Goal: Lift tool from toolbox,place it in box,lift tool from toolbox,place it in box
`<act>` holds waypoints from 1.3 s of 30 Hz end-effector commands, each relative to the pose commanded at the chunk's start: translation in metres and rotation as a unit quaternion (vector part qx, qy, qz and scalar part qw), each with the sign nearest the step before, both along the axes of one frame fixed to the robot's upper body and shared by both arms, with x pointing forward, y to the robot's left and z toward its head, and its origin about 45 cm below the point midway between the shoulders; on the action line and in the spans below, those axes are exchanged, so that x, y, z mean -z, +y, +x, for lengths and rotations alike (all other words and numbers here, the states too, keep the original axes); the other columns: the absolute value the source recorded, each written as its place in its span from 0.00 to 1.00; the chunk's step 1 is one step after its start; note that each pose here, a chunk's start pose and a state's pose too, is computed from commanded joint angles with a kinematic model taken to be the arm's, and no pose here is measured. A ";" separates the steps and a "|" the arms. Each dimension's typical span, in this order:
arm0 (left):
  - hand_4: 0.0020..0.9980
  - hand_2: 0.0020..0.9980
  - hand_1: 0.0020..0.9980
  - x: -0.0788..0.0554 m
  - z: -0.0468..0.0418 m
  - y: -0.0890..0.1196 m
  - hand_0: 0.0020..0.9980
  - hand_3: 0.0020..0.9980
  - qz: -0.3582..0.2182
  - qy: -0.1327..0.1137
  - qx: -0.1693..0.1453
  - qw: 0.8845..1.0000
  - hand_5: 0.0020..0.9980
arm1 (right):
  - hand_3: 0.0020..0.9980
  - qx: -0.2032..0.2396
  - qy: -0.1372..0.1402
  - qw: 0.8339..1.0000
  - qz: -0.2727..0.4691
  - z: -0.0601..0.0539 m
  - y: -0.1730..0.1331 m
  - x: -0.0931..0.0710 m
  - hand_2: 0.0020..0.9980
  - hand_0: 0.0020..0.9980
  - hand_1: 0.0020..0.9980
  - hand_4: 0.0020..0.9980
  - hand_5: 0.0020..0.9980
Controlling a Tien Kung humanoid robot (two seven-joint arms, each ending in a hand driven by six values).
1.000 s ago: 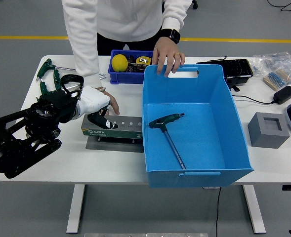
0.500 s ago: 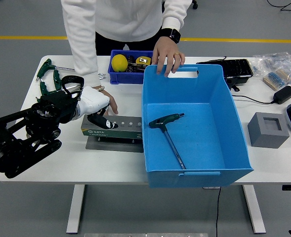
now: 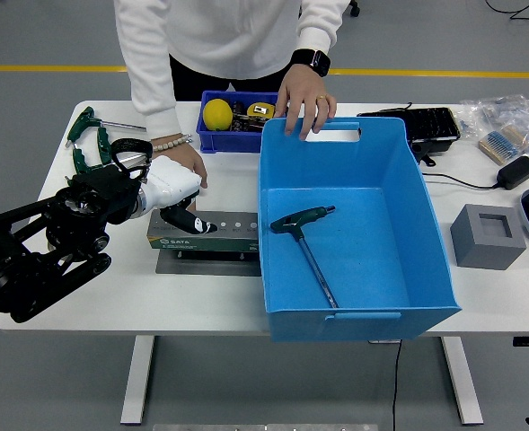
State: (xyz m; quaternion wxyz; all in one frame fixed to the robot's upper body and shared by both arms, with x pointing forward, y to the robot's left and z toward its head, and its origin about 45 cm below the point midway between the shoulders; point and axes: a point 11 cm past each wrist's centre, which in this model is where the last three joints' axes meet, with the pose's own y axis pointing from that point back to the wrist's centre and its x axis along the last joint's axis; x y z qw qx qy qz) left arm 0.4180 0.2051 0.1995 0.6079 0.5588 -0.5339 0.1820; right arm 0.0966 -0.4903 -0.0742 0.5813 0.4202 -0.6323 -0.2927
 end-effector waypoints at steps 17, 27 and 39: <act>0.98 0.02 0.00 -0.036 0.0028 -0.016 0.20 0.04 -0.055 -0.108 0.071 0.990 0.49 | 0.79 0.001 0.001 1.000 0.000 -0.001 0.000 0.000 0.77 0.83 0.76 1.00 0.85; 0.96 0.00 0.00 -0.060 0.0030 -0.021 0.14 0.02 -0.103 -0.157 0.087 0.978 0.41 | 0.79 0.001 0.001 1.000 0.000 -0.001 0.000 0.000 0.77 0.83 0.76 1.00 0.85; 0.91 0.00 0.00 -0.093 -0.0037 -0.031 0.13 0.01 -0.160 -0.199 0.104 0.961 0.40 | 0.79 0.002 0.003 1.000 0.001 -0.003 0.001 0.001 0.77 0.83 0.76 1.00 0.85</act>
